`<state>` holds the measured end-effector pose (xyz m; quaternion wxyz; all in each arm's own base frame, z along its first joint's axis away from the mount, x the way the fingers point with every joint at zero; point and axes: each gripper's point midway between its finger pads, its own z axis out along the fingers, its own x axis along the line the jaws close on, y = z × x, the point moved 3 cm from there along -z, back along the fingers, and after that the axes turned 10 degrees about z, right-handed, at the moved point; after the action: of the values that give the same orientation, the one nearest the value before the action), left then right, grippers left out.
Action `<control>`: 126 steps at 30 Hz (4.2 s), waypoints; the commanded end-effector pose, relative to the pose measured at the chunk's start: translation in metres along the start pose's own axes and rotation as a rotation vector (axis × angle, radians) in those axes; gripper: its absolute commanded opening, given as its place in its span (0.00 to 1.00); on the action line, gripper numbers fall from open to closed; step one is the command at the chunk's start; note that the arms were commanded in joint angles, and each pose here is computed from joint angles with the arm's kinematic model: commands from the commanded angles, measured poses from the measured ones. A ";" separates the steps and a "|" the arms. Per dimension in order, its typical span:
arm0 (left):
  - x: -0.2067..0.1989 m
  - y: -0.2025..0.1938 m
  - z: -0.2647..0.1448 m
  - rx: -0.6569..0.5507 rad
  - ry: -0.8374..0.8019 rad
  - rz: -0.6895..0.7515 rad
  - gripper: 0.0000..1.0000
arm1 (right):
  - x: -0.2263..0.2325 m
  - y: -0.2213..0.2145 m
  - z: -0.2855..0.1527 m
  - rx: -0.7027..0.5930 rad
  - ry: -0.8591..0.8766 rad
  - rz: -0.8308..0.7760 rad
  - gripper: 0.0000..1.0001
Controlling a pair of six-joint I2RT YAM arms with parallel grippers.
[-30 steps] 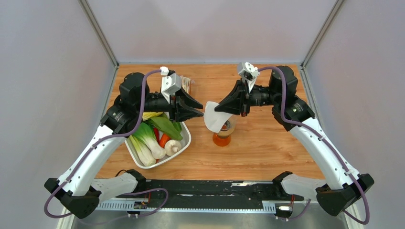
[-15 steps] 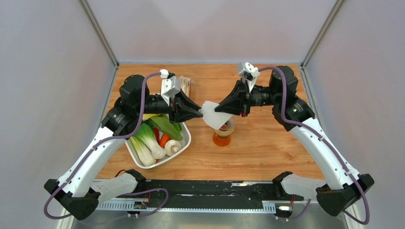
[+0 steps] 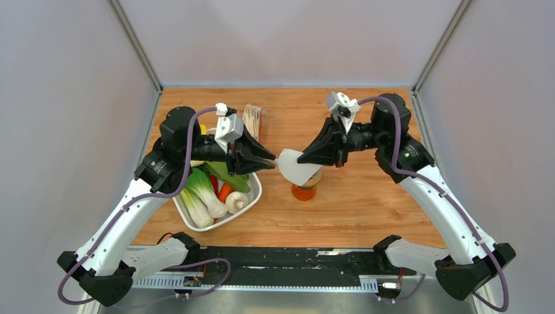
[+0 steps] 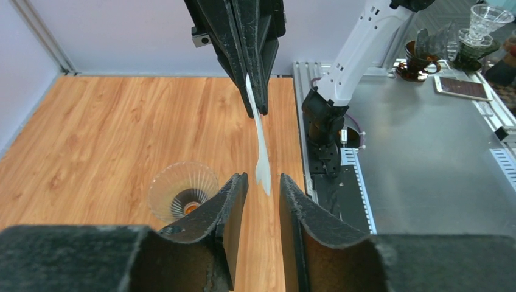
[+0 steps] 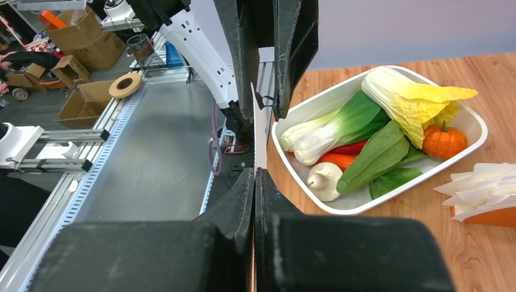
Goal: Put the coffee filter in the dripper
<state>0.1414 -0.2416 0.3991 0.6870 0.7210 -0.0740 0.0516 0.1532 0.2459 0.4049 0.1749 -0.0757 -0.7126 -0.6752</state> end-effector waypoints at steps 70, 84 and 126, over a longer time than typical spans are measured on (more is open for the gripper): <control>0.001 0.008 -0.017 0.037 0.054 0.002 0.42 | -0.013 -0.022 -0.001 0.247 -0.070 -0.224 0.00; -0.007 0.015 -0.011 0.002 -0.068 -0.043 0.36 | 0.000 -0.034 0.010 0.300 -0.021 -0.282 0.00; -0.021 -0.008 0.003 0.041 -0.169 -0.082 0.00 | 0.012 -0.037 0.028 0.321 0.025 -0.319 0.00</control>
<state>0.1228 -0.2408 0.3838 0.6581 0.7471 -0.0862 -0.0367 0.1248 0.2649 0.3622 0.1015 0.0491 -0.8218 -0.5585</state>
